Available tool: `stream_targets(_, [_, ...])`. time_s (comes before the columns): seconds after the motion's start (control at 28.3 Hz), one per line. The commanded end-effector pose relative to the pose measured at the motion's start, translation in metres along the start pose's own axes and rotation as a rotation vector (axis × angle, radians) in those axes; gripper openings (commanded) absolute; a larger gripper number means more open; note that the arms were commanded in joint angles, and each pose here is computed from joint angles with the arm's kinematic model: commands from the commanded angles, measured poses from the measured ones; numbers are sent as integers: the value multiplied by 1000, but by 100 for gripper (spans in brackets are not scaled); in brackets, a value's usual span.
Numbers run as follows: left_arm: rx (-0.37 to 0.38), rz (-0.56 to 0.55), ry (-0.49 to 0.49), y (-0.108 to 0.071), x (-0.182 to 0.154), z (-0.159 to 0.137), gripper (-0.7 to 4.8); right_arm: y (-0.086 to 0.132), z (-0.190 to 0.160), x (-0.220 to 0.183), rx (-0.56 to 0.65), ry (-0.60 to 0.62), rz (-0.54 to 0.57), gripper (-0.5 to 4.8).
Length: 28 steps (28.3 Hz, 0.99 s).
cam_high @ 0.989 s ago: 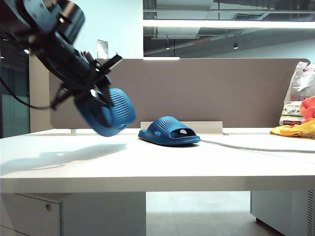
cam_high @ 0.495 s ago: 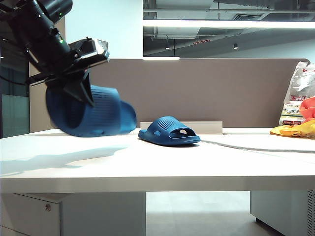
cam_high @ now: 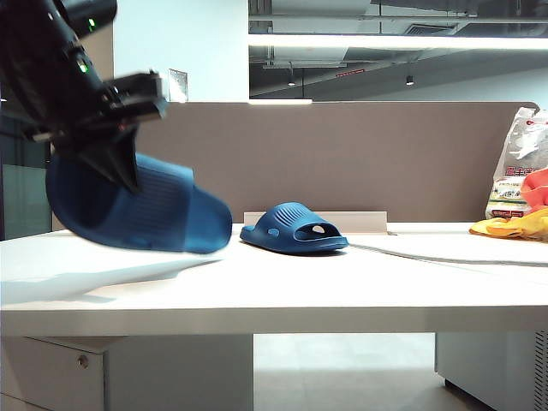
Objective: Interlock the pair of blue slippers on the table with their fronts facing up.
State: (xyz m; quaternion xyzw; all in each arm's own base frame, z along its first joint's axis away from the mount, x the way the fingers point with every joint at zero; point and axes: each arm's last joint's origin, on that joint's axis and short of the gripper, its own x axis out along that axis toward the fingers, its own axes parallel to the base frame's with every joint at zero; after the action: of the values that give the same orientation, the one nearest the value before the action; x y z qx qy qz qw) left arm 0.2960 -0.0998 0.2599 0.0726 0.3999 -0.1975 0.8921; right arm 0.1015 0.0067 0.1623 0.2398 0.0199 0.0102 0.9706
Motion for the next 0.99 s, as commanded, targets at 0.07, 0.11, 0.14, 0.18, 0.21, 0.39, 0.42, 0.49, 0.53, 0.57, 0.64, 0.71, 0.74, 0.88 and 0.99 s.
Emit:
stream_targets(0.07, [15, 23, -89, 3, -27, 7, -6, 3, 4, 0, 159, -26, 51, -4])
stream_targets(0.11, [13, 26, -97, 4, -31, 7, -6, 3, 4, 0, 161, -30, 55, -2])
stream_targets(0.14, [8, 26, -103, 4, -35, 7, -6, 3, 4, 0, 174, -27, 59, 3])
stream_targets(0.18, [7, 28, -105, 4, -39, 7, -6, 4, 4, 0, 189, -17, 73, 20])
stream_targets(0.21, [3, 30, -103, 5, -42, 6, -6, 5, 3, 0, 195, 2, 100, 70])
stream_targets(0.39, [-23, 52, -48, 13, -49, -1, -6, 5, 2, -1, 265, 59, 122, 126])
stream_targets(0.42, [-29, 56, -41, 15, -49, -3, -6, 6, 3, -1, 265, 56, 112, 126])
stream_targets(0.49, [-39, 64, -32, 19, -48, -5, -6, 7, 7, -1, 265, 31, 104, 126])
stream_targets(0.53, [-42, 65, -31, 20, -48, -6, -6, 8, 10, -2, 265, 18, 104, 126])
stream_targets(0.57, [-43, 65, -35, 20, -48, -7, -6, 11, 14, -2, 265, 5, 114, 126])
stream_targets(0.64, [-43, 64, -36, 20, -49, -7, -6, 15, 23, -3, 255, -9, 123, 126])
stream_targets(0.71, [-42, 64, -41, 20, -49, -7, -6, 23, 38, -4, 214, -26, 134, 126])
stream_targets(0.74, [-42, 64, -44, 20, -49, -6, -6, 27, 45, -4, 188, -32, 137, 126])
stream_targets(0.88, [-45, 61, -55, 20, -49, -5, -6, 47, 85, 1, 20, -6, 83, 126])
stream_targets(0.99, [-47, 61, -56, 20, -50, -5, -6, 61, 112, 16, -109, 77, -15, 127])
